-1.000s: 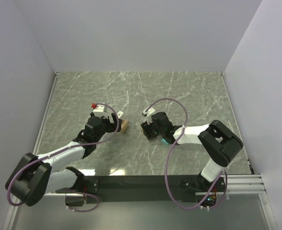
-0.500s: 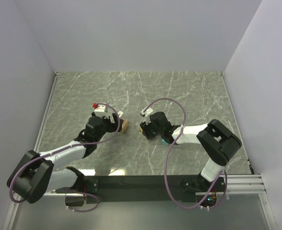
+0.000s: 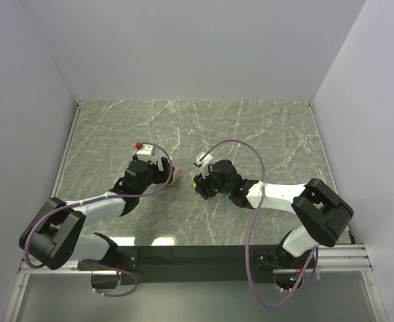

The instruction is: Insert the plug

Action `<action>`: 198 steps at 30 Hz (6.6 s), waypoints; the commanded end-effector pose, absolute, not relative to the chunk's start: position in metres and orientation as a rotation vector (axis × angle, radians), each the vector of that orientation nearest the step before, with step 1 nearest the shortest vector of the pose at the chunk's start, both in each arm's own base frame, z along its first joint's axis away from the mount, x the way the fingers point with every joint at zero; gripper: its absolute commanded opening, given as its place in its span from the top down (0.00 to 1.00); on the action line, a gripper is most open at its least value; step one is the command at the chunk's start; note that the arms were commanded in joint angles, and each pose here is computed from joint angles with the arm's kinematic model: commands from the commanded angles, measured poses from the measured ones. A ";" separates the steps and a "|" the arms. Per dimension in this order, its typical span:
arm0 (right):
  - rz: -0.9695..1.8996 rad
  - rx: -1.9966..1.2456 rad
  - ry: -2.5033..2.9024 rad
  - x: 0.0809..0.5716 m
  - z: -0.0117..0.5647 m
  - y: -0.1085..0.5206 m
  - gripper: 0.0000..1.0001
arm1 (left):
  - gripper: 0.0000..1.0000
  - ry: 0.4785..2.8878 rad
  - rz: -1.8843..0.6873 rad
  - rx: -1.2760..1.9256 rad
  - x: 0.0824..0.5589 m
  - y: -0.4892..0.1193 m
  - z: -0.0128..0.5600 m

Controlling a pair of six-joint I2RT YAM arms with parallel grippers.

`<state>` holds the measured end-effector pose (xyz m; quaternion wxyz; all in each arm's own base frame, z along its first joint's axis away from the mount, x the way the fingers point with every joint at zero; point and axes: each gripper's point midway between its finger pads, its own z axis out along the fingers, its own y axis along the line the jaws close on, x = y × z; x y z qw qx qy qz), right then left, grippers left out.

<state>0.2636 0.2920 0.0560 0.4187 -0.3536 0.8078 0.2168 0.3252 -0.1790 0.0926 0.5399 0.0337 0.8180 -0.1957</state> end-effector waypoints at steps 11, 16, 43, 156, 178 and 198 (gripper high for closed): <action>0.590 -0.960 1.934 0.275 0.079 0.331 1.00 | 0.27 1.866 -0.465 0.101 0.346 -0.190 0.109; 0.589 -0.991 1.934 0.281 0.075 0.341 1.00 | 0.41 1.856 -0.478 0.107 0.343 -0.190 0.109; 0.524 -0.945 2.002 0.295 0.058 0.343 1.00 | 0.86 1.862 -0.421 0.253 0.335 -0.214 0.101; 0.538 -0.893 1.859 0.337 0.089 0.346 1.00 | 1.00 2.001 -0.446 0.551 0.312 -0.264 0.049; 0.545 -0.865 1.843 0.358 0.110 0.351 1.00 | 1.00 2.017 -0.507 0.601 0.307 -0.271 0.040; 0.530 -0.898 1.791 0.371 0.123 0.353 1.00 | 1.00 2.037 -0.539 0.661 0.303 -0.279 0.031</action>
